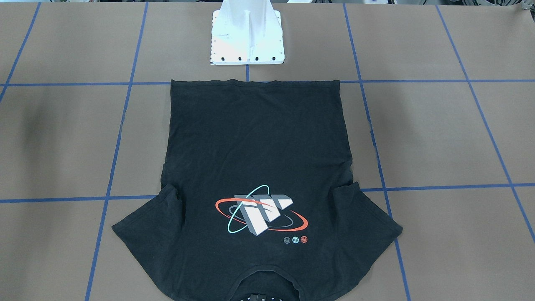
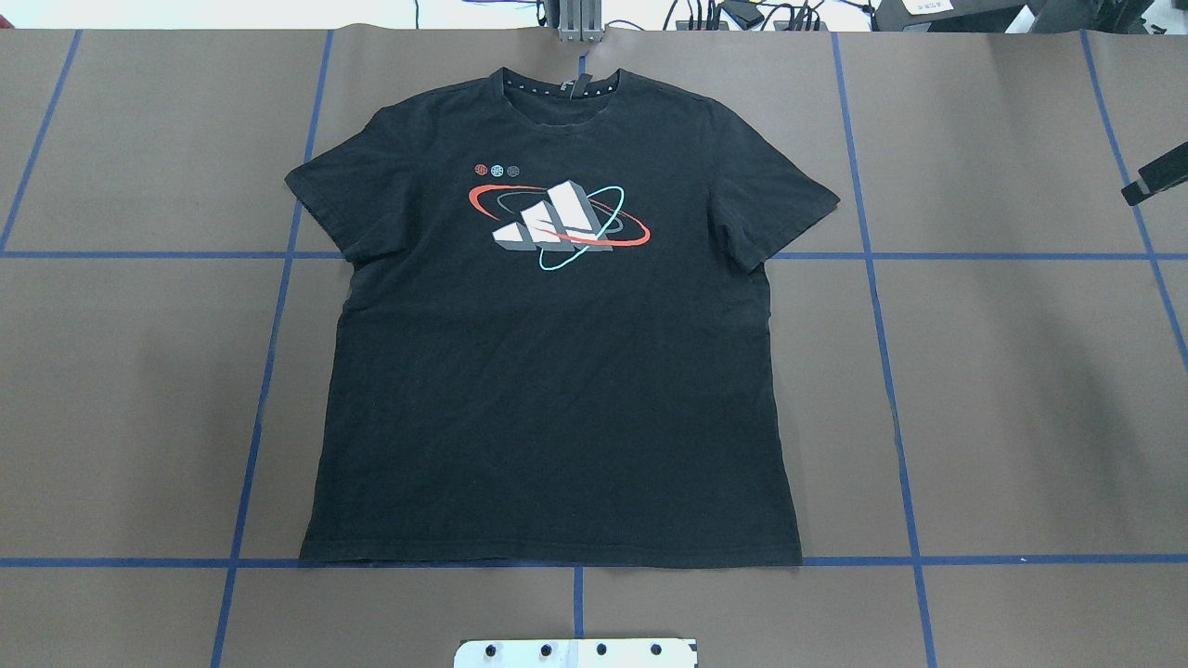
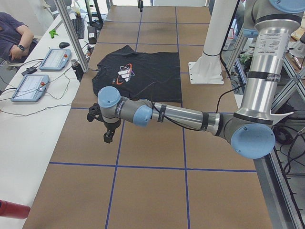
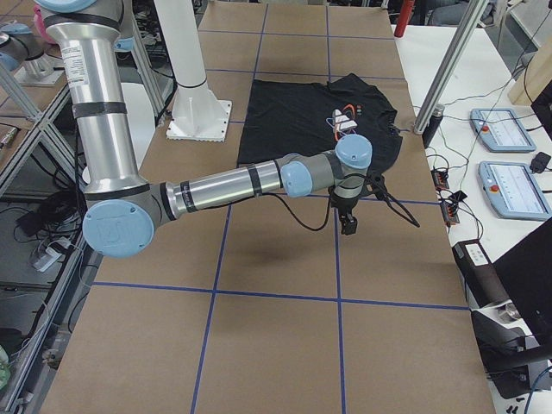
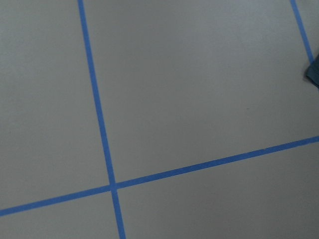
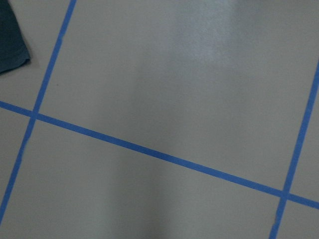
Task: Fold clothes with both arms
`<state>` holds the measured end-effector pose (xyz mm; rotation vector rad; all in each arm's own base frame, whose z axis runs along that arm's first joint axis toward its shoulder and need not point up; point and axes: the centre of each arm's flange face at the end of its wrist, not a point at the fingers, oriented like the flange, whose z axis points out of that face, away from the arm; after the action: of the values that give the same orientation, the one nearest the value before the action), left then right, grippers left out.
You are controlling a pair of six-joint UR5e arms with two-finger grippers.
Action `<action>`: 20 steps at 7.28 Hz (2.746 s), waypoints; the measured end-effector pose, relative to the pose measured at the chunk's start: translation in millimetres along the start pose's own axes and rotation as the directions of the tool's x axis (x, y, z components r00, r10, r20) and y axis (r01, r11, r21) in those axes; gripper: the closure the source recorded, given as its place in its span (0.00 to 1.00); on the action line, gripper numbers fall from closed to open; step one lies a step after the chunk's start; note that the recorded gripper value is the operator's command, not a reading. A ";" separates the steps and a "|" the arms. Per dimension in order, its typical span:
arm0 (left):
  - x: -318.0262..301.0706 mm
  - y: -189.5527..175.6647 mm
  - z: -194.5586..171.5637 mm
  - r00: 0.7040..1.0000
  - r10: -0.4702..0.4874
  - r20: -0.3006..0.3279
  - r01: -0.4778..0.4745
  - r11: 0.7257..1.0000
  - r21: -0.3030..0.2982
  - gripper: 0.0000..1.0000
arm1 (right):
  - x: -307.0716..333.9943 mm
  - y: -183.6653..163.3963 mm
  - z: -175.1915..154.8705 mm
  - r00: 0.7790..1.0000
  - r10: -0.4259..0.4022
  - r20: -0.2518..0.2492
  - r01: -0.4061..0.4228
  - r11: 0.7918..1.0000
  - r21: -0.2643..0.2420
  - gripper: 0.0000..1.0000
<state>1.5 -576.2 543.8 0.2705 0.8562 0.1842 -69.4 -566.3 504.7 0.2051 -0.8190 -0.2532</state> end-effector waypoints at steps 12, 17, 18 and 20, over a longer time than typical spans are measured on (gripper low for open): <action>2.4 -73.8 72.4 0.999 0.011 -0.045 -0.001 0.976 0.218 0.01 | -208.5 -155.1 161.9 0.999 -0.032 0.033 0.027 0.987 0.158 0.08; 6.8 -77.1 69.9 0.999 0.009 -0.050 0.003 0.974 0.228 0.01 | -207.2 -153.3 199.5 1.000 -0.017 0.008 0.016 0.995 0.102 0.22; 8.0 -78.6 69.0 0.999 0.007 -0.051 0.005 0.973 0.230 0.01 | -205.9 -152.5 203.0 1.000 -0.014 0.006 0.013 0.995 0.095 0.26; 9.1 -80.0 68.2 0.999 0.006 -0.052 0.007 0.973 0.231 0.01 | -206.1 -151.5 206.2 1.000 -0.012 0.004 0.011 0.996 0.088 0.33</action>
<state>63.6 -660.8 555.2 0.4853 0.9308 0.0909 -379.1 -665.3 457.4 0.2926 -0.8342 -0.2286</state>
